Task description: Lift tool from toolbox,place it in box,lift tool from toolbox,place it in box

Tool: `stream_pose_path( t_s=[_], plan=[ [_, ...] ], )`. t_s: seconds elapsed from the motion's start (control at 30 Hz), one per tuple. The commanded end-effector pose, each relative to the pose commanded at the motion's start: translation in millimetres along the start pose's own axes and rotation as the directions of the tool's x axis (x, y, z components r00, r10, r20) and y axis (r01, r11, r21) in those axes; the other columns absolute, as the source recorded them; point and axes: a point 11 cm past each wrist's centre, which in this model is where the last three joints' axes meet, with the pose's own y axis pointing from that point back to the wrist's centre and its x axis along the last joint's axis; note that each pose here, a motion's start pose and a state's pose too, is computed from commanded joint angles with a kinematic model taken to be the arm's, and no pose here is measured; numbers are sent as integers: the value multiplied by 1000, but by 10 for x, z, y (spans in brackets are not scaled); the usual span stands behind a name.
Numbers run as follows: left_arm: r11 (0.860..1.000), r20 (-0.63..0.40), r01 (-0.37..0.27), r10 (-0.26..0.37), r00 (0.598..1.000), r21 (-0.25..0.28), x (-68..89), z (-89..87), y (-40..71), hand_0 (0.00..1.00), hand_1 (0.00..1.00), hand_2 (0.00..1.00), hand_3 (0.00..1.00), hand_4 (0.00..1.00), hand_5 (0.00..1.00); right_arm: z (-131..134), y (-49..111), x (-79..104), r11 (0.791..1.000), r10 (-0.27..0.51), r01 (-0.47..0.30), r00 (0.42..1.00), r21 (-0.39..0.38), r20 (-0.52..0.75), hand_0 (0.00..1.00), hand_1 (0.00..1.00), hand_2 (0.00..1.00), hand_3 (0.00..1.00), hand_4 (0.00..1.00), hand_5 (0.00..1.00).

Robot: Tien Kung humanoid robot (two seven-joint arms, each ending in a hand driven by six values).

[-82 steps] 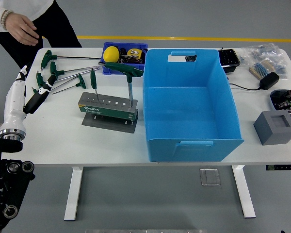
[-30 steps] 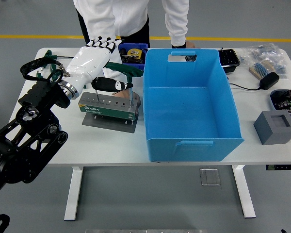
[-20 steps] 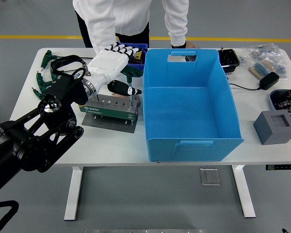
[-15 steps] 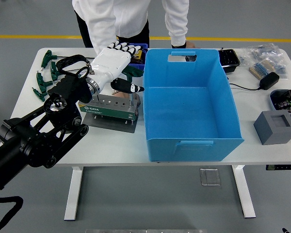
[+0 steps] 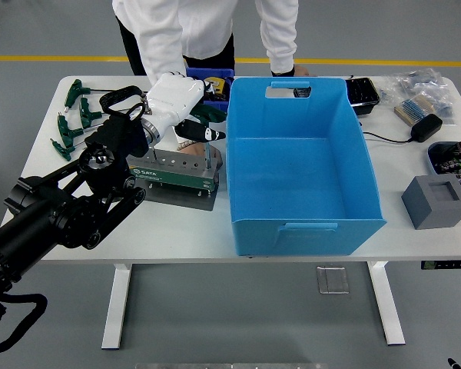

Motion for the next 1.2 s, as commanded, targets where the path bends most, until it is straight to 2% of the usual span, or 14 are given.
stream_pose_path(
  t_s=[0.1, 0.13, 0.3, 0.33, 0.5, 0.53, 0.7, 0.73, 0.8, 1.2],
  plan=[
    [1000, 4, 8, -8, 1000, 11, -43, -40, 5, 584, 510, 475, 568, 998, 613, -8, 0, 1, 1000, 0, 0, 1000, 2, -4, 612, 557, 681, 749, 960, 935],
    [1000, 5, 12, -12, 1000, 15, -60, -53, 7, 489, 419, 388, 486, 998, 621, -12, 0, 2, 1000, 0, 0, 1000, 3, -7, 613, 557, 681, 751, 962, 934],
    [1000, 9, 16, -16, 1000, 22, -114, -77, 15, 489, 419, 388, 486, 998, 621, -21, 0, 5, 1000, 1, -1, 1000, 5, -10, 613, 557, 681, 751, 962, 934],
    [1000, 12, 16, -16, 1000, 20, -125, -73, 15, 361, 308, 309, 414, 998, 624, -24, 0, 6, 1000, 1, -1, 1000, 6, -11, 613, 556, 681, 752, 964, 934],
    [1000, 17, -18, 17, 1000, 5, -124, -35, 11, 361, 308, 309, 414, 998, 624, -27, 0, 6, 1000, 1, -1, 1000, 7, -11, 613, 556, 681, 752, 964, 934],
    [1000, 17, -23, 23, 1000, 3, -120, -29, 10, 262, 203, 218, 319, 998, 639, -28, 0, 6, 1000, 1, -1, 1000, 7, -12, 613, 557, 680, 752, 966, 932],
    [998, 20, -61, 61, 998, -14, -82, 19, -5, 262, 203, 218, 319, 998, 639, -31, 0, 8, 1000, 1, -1, 1000, 7, -13, 613, 557, 680, 752, 966, 932],
    [998, 20, -66, 67, 998, -15, -78, 25, -7, 231, 142, 172, 255, 998, 650, -31, 0, 8, 1000, 1, -1, 1000, 7, -13, 613, 557, 681, 752, 969, 931],
    [997, 21, -74, 75, 997, -15, -78, 29, -11, 231, 142, 172, 255, 998, 650, -30, 0, 6, 1000, 1, -1, 1000, 7, -14, 613, 557, 681, 752, 969, 931],
    [998, 39, -61, 60, 997, 6, -163, -46, -17, 198, 96, 143, 208, 998, 659, -17, 0, 10, 1000, 1, -1, 1000, 6, -23, 613, 557, 681, 752, 972, 933]
  ],
)
